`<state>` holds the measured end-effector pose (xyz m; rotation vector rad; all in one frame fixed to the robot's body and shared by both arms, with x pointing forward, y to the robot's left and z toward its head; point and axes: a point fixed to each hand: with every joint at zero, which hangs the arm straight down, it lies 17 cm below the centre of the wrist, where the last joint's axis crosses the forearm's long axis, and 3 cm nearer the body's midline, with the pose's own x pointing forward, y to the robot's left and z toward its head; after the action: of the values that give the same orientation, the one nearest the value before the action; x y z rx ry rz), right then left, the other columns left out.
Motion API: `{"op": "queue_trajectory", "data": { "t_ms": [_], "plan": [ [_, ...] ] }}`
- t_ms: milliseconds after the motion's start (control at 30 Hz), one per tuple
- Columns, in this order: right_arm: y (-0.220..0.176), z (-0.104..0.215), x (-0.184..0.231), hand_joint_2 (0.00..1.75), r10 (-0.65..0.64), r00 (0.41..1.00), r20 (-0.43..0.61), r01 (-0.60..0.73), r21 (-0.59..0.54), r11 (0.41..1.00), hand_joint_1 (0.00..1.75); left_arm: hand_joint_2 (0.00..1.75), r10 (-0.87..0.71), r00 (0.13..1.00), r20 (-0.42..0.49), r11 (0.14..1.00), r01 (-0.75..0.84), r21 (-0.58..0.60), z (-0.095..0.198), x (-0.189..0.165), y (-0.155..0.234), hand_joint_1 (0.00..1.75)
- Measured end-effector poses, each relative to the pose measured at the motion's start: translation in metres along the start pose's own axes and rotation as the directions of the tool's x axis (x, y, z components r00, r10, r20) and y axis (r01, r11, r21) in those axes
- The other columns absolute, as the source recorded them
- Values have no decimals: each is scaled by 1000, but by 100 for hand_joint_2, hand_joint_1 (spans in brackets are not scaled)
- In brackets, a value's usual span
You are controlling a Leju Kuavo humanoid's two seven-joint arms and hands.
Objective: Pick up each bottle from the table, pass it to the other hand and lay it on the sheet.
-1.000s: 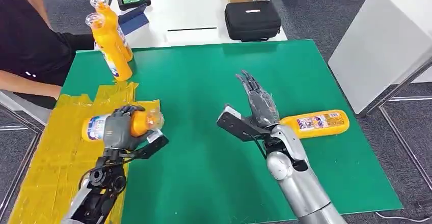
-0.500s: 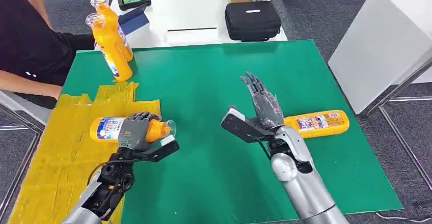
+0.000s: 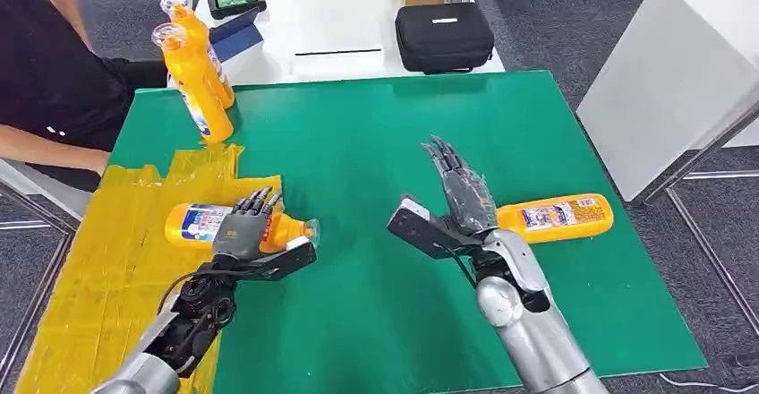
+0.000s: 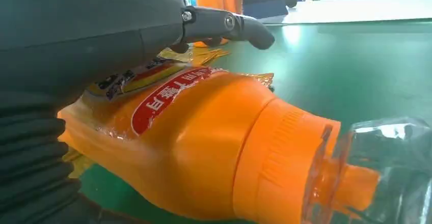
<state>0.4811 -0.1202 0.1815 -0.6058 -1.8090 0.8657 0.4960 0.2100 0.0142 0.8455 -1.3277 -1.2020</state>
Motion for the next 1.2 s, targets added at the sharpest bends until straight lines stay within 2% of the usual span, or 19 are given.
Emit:
{"op": "queue_trajectory", "data": {
  "t_ms": [567,700,767,800,900,1000,1033,1100,1133,1200],
  "plan": [
    [1,3,0,0,12,1000,-7,-12,8,1000,0,0,24,1000,-19,1000,-24,-3,-2,-6,5,0],
    [-1,5,0,0,22,1000,-8,-22,1,1000,0,0,79,996,-26,995,-78,58,-2,-11,20,0],
    [-3,9,1,0,10,1000,6,-10,-5,1000,0,0,162,987,-22,977,-157,143,1,-16,37,0],
    [-6,12,1,175,-9,1000,18,9,-7,1000,0,0,212,977,-10,958,-206,200,3,-18,51,0],
    [-18,21,4,175,-41,997,71,43,-30,999,0,0,370,928,44,864,-361,350,14,-31,89,0],
    [-44,35,-3,175,-91,989,118,103,-93,990,0,0,549,821,154,689,-549,473,33,-48,131,0],
    [-52,40,-8,0,-104,987,126,118,-117,986,0,0,580,794,182,641,-583,499,41,-54,140,0],
    [-69,51,-20,0,-107,985,136,130,-171,977,0,0,626,744,234,556,-636,535,55,-63,155,0],
    [-76,56,-26,175,-98,986,135,123,-194,973,0,0,647,715,265,511,-664,546,61,-66,161,0],
    [-86,69,-42,175,-69,991,114,93,-214,972,0,0,667,670,326,419,-700,579,77,-73,176,0]
  ]
}}
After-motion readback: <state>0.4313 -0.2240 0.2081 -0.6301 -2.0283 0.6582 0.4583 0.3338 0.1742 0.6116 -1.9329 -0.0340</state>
